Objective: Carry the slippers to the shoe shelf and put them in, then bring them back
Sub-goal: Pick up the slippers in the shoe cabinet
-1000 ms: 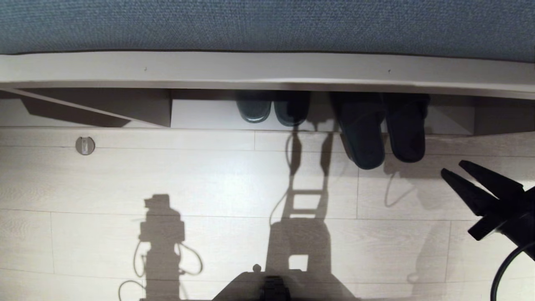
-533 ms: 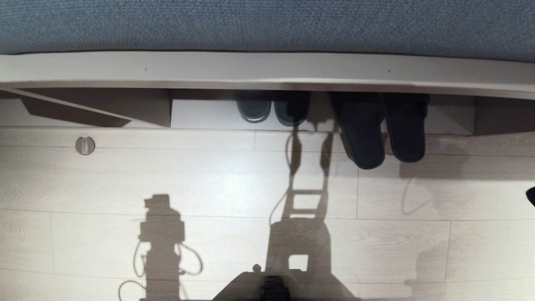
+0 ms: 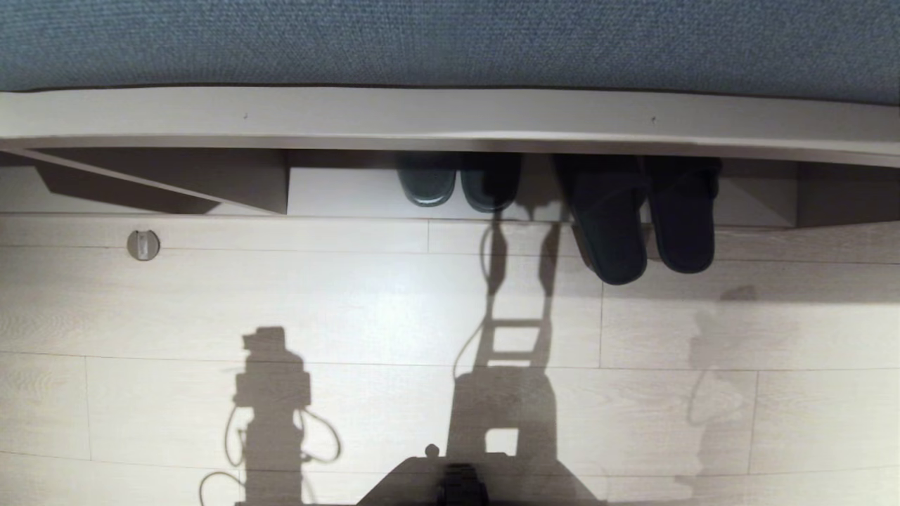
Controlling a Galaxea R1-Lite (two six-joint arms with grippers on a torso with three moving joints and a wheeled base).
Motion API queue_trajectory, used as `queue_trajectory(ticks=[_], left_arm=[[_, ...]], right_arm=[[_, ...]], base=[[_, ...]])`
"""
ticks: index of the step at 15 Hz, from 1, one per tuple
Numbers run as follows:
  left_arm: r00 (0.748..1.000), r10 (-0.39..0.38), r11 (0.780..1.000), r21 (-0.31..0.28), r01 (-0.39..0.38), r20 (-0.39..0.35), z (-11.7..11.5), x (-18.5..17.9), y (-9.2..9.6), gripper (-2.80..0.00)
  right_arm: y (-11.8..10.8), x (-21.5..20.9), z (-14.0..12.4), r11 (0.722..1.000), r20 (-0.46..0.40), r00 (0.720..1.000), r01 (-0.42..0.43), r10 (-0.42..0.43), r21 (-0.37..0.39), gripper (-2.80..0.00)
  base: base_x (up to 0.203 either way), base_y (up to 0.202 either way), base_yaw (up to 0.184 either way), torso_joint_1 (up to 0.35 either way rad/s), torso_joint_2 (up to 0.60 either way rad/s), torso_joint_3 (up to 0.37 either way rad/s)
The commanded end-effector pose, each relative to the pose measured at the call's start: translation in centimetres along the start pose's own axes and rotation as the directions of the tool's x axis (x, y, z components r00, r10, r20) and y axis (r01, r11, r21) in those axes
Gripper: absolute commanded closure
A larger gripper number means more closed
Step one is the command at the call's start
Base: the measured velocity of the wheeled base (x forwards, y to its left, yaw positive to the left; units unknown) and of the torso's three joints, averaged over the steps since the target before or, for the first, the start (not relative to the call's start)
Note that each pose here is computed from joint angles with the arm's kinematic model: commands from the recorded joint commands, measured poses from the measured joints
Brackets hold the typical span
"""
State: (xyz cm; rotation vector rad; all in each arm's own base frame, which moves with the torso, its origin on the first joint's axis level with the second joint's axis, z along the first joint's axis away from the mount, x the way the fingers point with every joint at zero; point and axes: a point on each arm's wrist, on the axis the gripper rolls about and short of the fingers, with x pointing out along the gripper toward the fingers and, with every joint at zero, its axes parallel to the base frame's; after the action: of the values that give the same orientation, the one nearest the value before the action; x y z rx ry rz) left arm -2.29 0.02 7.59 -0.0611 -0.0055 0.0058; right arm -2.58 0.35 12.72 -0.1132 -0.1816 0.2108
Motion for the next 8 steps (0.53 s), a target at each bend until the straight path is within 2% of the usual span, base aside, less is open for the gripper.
queue_trajectory(ticks=[1, 3, 5, 6, 7, 8], left_arm=[[1.000, 0.000, 1.000, 0.000, 0.000, 0.000, 0.0, 0.0, 0.0, 0.00], [1.000, 0.000, 1.000, 0.000, 0.000, 0.000, 0.0, 0.0, 0.0, 0.00], [1.000, 0.000, 1.000, 0.000, 0.000, -0.001, 0.0, 0.0, 0.0, 0.00], [1.000, 0.000, 1.000, 0.000, 0.000, -0.001, 0.0, 0.0, 0.0, 0.00], [1.000, 0.000, 1.000, 0.000, 0.000, -0.001, 0.0, 0.0, 0.0, 0.00], [1.000, 0.002, 1.000, 0.000, -0.002, 0.000, 0.0, 0.0, 0.0, 0.00]], right_arm=[[0.4, -0.7, -2.5, 1.000, 0.008, 1.000, 0.012, -0.012, -0.004, 0.00], [0.3, -0.5, -3.6, 0.997, -0.028, 0.996, 0.080, -0.080, 0.002, 0.00], [0.3, -0.5, -3.7, 0.996, -0.051, 0.994, 0.094, -0.093, 0.007, 0.00], [0.2, -0.5, -3.9, 0.991, -0.071, 0.989, 0.130, -0.129, 0.006, 0.00], [0.2, -0.6, -4.3, 0.985, -0.110, 0.979, 0.173, -0.171, 0.004, 0.00], [0.2, -0.6, -4.7, 0.984, -0.146, 0.974, 0.176, -0.171, 0.018, 0.00]], base=[[0.000, 0.000, 0.000, 0.000, 0.00, 0.000], [0.000, 0.000, 0.000, 0.000, 0.00, 0.000], [0.000, 0.000, 0.000, 0.000, 0.00, 0.000], [0.000, 0.000, 0.000, 0.000, 0.00, 0.000], [0.000, 0.000, 0.000, 0.000, 0.00, 0.000], [0.000, 0.000, 0.000, 0.000, 0.00, 0.000]])
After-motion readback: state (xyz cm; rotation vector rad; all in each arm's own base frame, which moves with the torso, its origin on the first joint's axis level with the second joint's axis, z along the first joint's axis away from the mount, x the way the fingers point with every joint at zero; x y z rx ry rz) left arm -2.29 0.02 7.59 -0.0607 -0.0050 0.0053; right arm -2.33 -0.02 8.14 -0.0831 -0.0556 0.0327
